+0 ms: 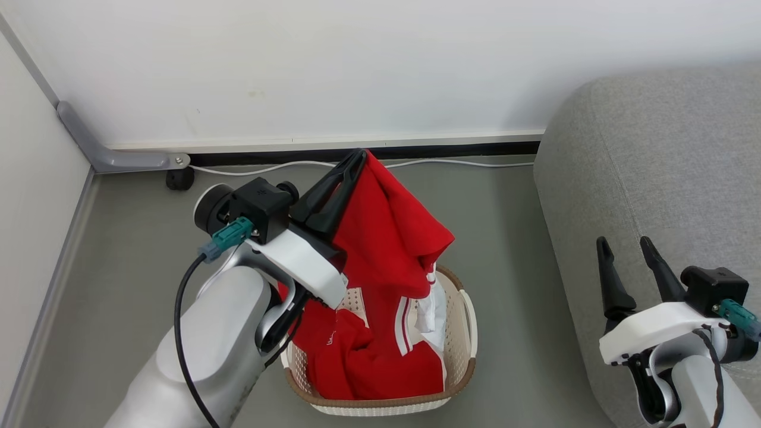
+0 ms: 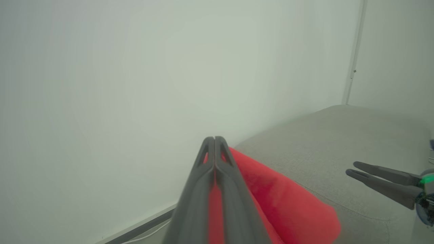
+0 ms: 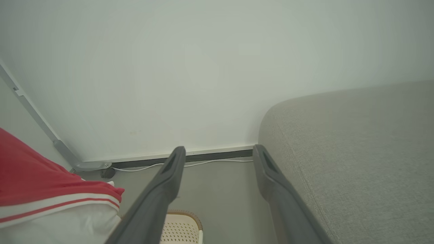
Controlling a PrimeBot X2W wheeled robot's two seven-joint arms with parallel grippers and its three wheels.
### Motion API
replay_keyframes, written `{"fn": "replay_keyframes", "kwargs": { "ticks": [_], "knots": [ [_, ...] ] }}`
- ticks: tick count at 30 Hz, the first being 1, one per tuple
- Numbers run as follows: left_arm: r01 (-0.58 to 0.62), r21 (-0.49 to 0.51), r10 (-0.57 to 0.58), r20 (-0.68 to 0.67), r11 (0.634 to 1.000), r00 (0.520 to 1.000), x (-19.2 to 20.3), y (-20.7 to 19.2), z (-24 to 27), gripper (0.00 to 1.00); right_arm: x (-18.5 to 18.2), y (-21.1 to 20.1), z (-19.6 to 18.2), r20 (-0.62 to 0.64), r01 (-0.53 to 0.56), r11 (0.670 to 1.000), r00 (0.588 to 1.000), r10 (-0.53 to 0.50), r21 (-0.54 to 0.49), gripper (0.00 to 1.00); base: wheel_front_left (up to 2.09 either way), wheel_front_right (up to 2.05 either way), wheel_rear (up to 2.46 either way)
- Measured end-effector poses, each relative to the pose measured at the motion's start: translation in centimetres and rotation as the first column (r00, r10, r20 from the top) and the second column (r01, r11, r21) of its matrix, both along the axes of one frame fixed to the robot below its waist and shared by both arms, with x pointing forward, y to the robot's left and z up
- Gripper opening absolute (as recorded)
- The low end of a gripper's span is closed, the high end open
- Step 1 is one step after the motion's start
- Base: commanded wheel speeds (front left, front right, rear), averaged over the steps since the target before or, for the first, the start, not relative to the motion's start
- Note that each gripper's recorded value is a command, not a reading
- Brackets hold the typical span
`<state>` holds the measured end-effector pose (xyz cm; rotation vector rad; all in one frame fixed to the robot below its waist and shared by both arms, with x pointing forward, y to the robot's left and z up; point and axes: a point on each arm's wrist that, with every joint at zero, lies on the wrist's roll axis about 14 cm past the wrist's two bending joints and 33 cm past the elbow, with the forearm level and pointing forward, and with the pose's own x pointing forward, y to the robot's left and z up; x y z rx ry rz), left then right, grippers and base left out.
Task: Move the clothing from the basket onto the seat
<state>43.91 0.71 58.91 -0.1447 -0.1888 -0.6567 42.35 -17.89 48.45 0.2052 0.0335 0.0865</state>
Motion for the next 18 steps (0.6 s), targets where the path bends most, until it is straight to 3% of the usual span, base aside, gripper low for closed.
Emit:
{"fn": "replay_keyframes", "kwargs": {
  "ticks": [5, 9, 18],
  "knots": [
    [0.015, 0.018, -0.015, 0.034, 1.0, 0.999, 0.6, -0.2, 1.0, 0.0, 0.0, 0.8, -0.2, -0.006, -0.027, 1.0, 1.0, 0.026, -0.007, 1.0, 0.0, 0.0, 0.0],
    [0.02, 0.016, -0.021, 0.03, 1.0, 0.999, 0.8, -0.5, 0.8, 0.0, 0.5, 3.8, 0.9, 0.027, -0.116, 0.993, 0.993, 0.117, -0.004, 1.0, 0.0, 0.0, 0.0],
    [0.024, 0.007, -0.024, 0.01, 1.0, 1.0, 1.0, -0.9, 0.1, 0.0, -0.7, 14.6, 3.9, 0.108, -0.46, 0.888, 0.883, 0.457, 0.001, 1.0, 0.0, 0.0, 0.0]
  ]
}}
